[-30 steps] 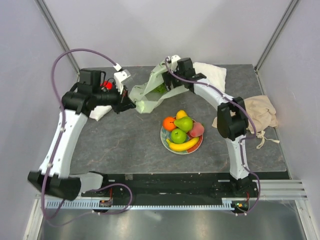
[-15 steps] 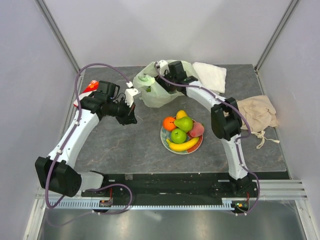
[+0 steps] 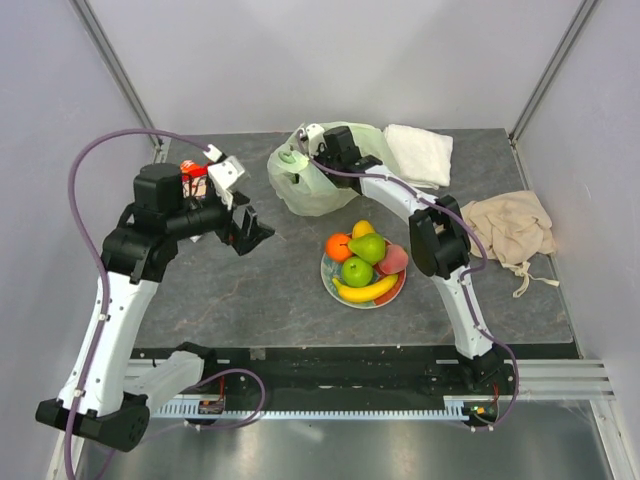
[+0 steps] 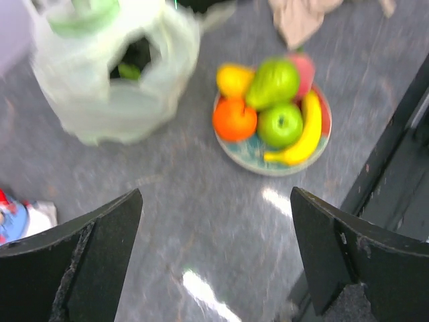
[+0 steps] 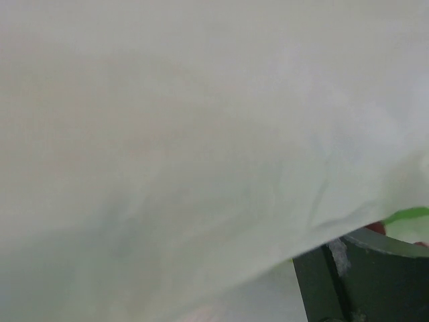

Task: Take the fake fruits out of the plastic bag
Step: Take out the fake fruit from the plastic bag.

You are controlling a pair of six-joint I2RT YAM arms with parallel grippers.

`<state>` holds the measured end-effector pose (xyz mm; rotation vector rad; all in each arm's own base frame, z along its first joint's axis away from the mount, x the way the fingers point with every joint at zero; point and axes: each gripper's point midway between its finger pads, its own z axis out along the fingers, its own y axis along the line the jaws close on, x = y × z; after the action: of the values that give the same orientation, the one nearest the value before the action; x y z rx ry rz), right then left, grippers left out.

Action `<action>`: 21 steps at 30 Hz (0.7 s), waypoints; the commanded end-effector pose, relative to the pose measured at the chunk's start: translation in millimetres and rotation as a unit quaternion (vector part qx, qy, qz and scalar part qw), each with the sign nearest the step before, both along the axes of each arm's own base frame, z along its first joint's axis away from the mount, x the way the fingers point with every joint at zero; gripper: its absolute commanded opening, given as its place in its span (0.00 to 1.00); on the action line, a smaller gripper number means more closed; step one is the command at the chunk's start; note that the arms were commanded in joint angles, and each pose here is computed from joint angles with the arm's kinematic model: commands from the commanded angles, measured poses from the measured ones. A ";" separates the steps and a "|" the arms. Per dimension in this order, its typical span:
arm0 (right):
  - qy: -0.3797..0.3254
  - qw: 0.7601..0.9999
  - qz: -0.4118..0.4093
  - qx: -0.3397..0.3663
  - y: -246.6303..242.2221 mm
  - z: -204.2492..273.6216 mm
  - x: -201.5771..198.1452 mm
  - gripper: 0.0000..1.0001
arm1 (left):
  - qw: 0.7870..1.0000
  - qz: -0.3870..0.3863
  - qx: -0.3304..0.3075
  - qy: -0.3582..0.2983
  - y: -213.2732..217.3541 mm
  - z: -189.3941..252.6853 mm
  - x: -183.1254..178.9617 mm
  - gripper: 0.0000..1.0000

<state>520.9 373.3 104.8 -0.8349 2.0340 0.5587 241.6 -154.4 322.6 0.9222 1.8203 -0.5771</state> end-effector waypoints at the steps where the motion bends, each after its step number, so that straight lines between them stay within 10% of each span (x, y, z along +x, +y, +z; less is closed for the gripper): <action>1: -0.036 0.999 -0.017 0.018 10.7 -0.4 23.1 0.95 | 0.996 -0.006 -0.083 0.012 -28.3 29.2 33.1 0.99; 6: -0.037 0.999 -0.031 0.006 12.8 -28.2 37.6 0.90 | 0.993 0.057 -0.077 -0.067 -38.3 40.7 95.1 0.99; 15: -0.056 0.998 -0.035 0.008 17.7 -28.7 48.8 0.60 | 0.991 0.054 -0.124 0.009 -78.5 34.6 139.7 0.81; 21: -0.060 0.998 -0.026 0.010 25.2 -25.5 45.1 0.38 | 0.990 0.105 -0.097 0.005 -65.6 21.5 153.2 0.02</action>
<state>561.5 385.0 57.7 -0.7804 1.9984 0.4735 381.4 -227.3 319.4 0.6657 1.8618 -0.6921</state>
